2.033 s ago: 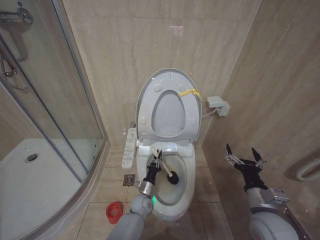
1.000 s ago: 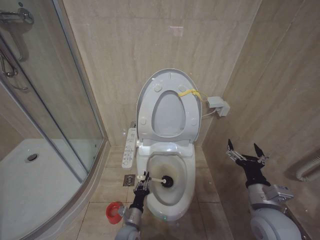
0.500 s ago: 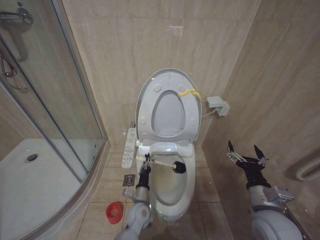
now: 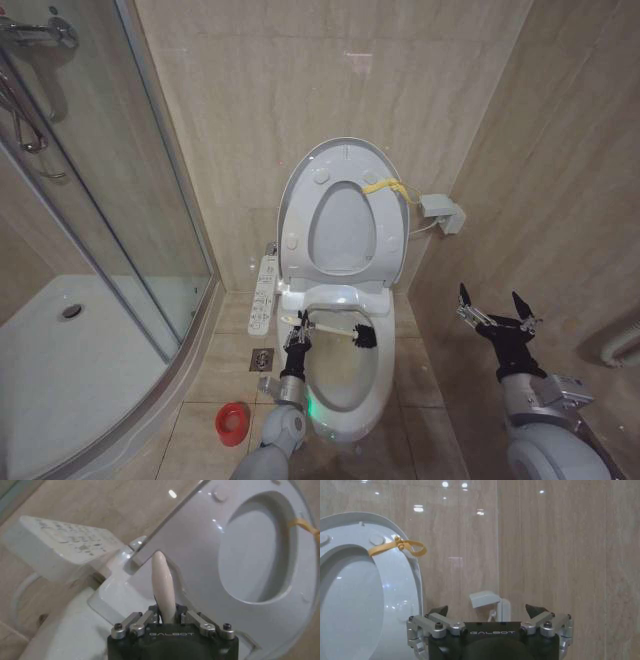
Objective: Open the toilet lid, clean the toilet bowl with a toilet brush, close the toilet lid, and flush.
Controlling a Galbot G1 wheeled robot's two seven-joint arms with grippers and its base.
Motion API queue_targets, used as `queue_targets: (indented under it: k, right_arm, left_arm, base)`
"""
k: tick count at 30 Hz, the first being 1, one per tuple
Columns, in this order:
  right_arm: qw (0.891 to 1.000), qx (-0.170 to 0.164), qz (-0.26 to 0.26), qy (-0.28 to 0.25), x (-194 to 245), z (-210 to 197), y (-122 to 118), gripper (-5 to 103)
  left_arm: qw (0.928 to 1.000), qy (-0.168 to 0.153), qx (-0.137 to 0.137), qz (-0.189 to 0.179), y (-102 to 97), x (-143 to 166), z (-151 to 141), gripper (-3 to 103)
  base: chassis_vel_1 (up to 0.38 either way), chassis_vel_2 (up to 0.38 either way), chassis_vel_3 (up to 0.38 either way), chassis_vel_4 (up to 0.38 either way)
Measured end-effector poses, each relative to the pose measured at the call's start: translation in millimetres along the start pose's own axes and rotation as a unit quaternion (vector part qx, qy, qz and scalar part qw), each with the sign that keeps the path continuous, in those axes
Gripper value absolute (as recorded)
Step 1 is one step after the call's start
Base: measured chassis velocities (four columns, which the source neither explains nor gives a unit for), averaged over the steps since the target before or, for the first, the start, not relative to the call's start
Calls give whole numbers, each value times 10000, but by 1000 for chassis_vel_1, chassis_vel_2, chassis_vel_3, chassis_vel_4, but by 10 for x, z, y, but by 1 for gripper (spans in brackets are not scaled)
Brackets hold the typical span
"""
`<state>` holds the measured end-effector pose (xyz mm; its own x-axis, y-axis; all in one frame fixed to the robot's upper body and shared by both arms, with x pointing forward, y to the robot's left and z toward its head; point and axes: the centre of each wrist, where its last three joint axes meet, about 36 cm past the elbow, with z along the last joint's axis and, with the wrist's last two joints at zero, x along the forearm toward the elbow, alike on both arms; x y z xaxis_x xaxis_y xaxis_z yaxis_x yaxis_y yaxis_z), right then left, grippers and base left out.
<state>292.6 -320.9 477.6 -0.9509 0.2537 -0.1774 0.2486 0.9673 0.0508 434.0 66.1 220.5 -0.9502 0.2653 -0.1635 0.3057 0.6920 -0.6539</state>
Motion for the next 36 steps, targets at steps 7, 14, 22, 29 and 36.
queue_targets:
  k: [7, 14, 22, 29, 36]
  right_arm:
    - [10000, -22, 55, -30, 10, -27, -44, 100]
    - [9999, -103, 44, -35, 12, -31, -14, 100]
    - [9999, -123, 57, -33, 27, -45, -20, 100]
    - [9999, -142, 66, -10, 42, -33, -14, 100]
    - [9999, -127, 57, -1, 53, -33, -16, 100]
  left_arm:
    - [9960, 16, -819, 353, 94, 95, -137, 20]
    - [9831, 232, -1713, 600, 328, 188, -234, 22]
    - [9818, 163, -1794, 594, 320, 121, -320, 19]
    - [9966, -234, -569, 551, 8, -82, -552, 19]
    - [9987, -242, -79, 444, -10, -170, -426, 19]
  base:
    - [0, 0, 0, 0]
    - [0, 0, 0, 0]
    - [0, 0, 0, 0]
    - [0, 0, 0, 0]
    - [0, 0, 0, 0]
